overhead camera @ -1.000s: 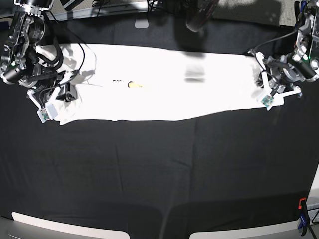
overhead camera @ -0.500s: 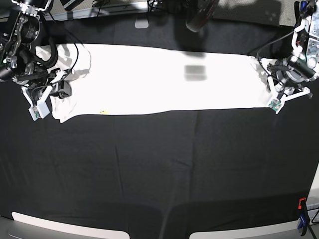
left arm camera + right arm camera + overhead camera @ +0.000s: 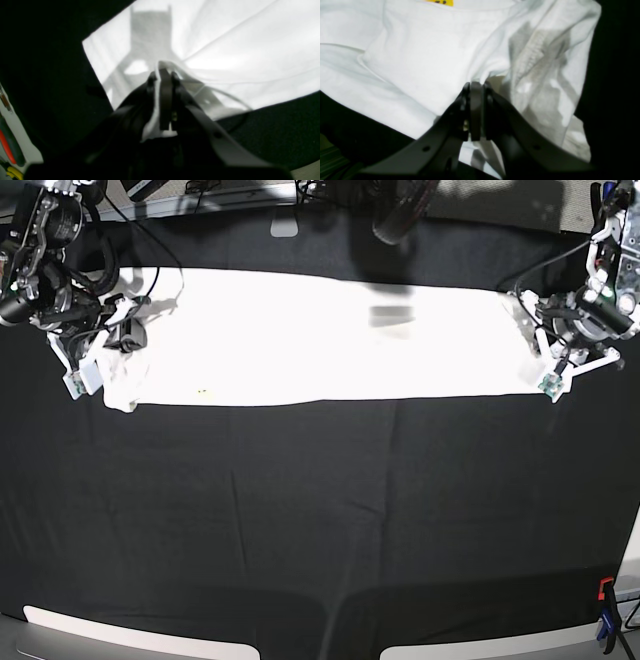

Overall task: Layout the t-shirt on the table in an organized manner, then fold the t-shirt properly
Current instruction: 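Lower the folded hem onto the shirt and open both grippers, then grasp the folded strip's ends with both grippers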

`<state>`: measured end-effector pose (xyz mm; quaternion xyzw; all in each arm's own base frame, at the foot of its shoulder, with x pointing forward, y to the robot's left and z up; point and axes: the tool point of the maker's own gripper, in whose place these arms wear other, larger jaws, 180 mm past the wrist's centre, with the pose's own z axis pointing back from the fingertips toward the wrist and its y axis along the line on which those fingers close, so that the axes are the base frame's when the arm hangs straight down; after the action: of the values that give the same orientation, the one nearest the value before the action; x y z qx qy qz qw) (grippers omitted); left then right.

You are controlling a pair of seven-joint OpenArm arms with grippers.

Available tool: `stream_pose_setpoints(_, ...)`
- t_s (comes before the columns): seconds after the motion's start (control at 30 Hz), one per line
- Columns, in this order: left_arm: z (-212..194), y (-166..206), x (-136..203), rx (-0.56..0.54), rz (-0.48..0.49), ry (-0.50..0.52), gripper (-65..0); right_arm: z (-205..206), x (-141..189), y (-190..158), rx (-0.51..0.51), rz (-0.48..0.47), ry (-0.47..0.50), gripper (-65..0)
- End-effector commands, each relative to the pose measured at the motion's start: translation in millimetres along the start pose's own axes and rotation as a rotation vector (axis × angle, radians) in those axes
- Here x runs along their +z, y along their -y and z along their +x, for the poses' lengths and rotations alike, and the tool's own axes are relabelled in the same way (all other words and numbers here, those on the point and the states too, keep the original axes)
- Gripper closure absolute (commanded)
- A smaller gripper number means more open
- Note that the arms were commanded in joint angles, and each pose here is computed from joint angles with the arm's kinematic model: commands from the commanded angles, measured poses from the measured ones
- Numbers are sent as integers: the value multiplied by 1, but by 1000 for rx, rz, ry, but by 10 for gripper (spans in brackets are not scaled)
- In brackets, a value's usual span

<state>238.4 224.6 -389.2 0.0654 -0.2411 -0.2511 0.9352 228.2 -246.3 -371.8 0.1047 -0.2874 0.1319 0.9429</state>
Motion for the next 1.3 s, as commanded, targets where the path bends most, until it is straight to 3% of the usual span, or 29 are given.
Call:
stream_pose_setpoints(0.0,7,-10,5,-5,29,21,0,11,6,5,28,-16,29,0)
stream_pose_setpoints(0.03,7,-10,5,-4,29,21,-57,11,6,5,30,-19,26,-20)
stream_pose_setpoints(0.13,4,-10,5,-2,30,5,-245,6,6,11,41,-49,0,-205)
stream_pose_setpoints(0.23,-4,-13,5,22,45,-41,-315,-4,8,22,65,-112,-56,-264)
stream_pose_setpoints(0.33,-20,-13,7,20,48,-130,-316,-15,11,33,80,-167,-111,-263)
stream_pose_setpoints(0.5,-12,-19,12,19,88,-106,-316,-20,25,53,48,-237,-112,-263)
stream_pose_setpoints(0.67,5,-43,29,17,243,-52,-316,-6,49,68,-45,-255,18,-263)
stream_pose_setpoints(0.8,22,-48,41,19,294,14,-316,14,75,76,-103,-262,166,-263)
stream_pose_setpoints(0.97,35,-66,60,33,422,68,-316,46,111,75,-172,-201,408,-263)
stream_pose_setpoints(1.03,41,-66,63,46,428,102,-316,60,121,67,-189,-140,503,-263)
stream_pose_setpoints(1.1,53,-57,60,62,371,171,-316,75,127,53,-196,-53,587,-263)
stream_pose_setpoints(1.17,63,-45,58,81,296,226,-316,85,124,40,-191,22,621,-263)
stream_pose_setpoints(1.27,55,-42,55,70,295,175,-316,90,108,24,-167,84,592,-263)
